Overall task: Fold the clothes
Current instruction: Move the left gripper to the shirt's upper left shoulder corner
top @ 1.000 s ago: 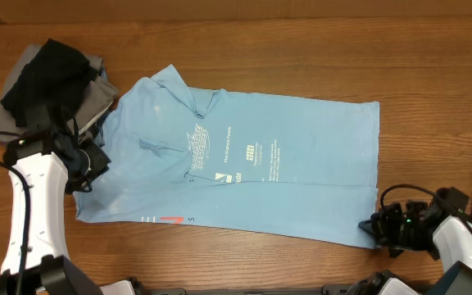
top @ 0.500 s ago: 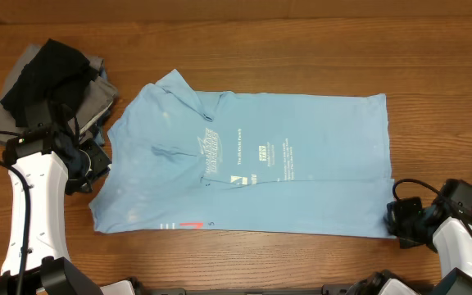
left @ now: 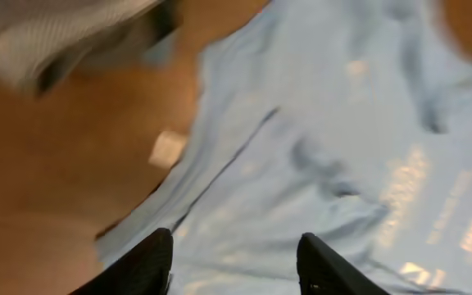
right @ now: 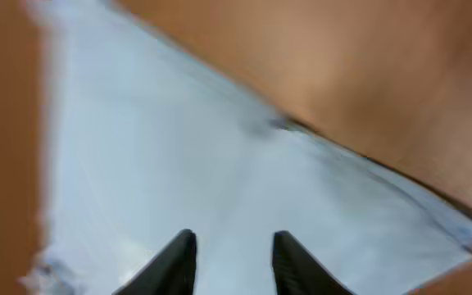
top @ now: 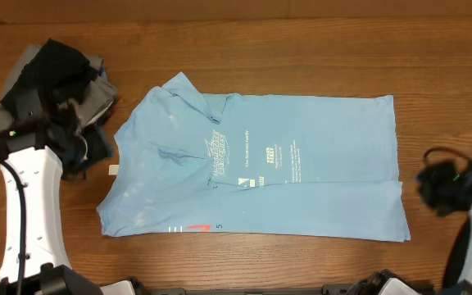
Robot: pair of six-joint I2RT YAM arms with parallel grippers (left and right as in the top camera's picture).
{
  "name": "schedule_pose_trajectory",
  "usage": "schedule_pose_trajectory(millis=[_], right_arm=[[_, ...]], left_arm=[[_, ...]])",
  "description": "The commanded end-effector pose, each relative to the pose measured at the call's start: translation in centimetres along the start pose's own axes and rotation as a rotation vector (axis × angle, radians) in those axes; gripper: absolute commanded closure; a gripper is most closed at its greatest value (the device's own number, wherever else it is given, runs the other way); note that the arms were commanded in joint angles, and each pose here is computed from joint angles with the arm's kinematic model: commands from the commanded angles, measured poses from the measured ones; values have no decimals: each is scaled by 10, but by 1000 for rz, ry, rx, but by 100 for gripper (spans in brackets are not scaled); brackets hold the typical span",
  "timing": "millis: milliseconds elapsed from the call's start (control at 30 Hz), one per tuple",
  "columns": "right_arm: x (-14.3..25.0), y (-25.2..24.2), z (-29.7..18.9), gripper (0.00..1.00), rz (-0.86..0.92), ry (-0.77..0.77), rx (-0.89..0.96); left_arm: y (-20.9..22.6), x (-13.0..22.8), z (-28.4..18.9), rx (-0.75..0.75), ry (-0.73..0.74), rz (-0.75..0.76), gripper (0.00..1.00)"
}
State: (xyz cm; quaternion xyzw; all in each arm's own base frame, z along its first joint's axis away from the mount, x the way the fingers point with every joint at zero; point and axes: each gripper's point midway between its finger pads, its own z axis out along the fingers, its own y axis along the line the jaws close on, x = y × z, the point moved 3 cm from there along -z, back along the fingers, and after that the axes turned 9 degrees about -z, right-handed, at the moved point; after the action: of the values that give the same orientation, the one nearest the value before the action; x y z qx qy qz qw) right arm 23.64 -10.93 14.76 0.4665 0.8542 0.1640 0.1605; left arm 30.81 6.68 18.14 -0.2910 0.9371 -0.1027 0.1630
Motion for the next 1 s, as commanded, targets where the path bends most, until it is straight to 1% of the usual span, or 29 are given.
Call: schedule_pose_trajectory(millis=[0, 100, 200, 267, 367, 400, 467, 567, 700, 800, 967], right_arm=[[-16, 64, -56, 60, -222, -69, -264], [-23, 88, -83, 56, -331, -120, -352], [-22, 96, -90, 56, -344, -117, -395], [-20, 95, -89, 56, -336, -102, -393], [-17, 93, -87, 56, -324, -83, -384], [-14, 91, -87, 56, -317, -72, -380], [-12, 90, -86, 56, -309, -59, -376], [-10, 89, -86, 56, -326, -55, -372], [-10, 84, -83, 56, -315, -50, -341], [-9, 78, -80, 56, -304, -47, -306], [-6, 71, -71, 56, -289, -29, -282]], left_arm=[[-56, -7, -18, 203, -42, 215, 43], [-88, -8, -13, 253, -54, 290, 40], [-119, -12, 4, 293, -52, 386, 38], [-142, -22, 21, 310, -60, 436, 38], [-170, -38, 48, 320, -35, 472, 39], [-186, -48, 67, 315, -12, 492, 39], [-197, -63, 88, 286, -3, 497, 39], [-207, -83, 115, 254, -15, 504, 36], [-212, -104, 153, 230, -51, 505, 36], [-206, -105, 181, 195, -48, 493, 39], [-199, -100, 217, 184, -19, 487, 41]])
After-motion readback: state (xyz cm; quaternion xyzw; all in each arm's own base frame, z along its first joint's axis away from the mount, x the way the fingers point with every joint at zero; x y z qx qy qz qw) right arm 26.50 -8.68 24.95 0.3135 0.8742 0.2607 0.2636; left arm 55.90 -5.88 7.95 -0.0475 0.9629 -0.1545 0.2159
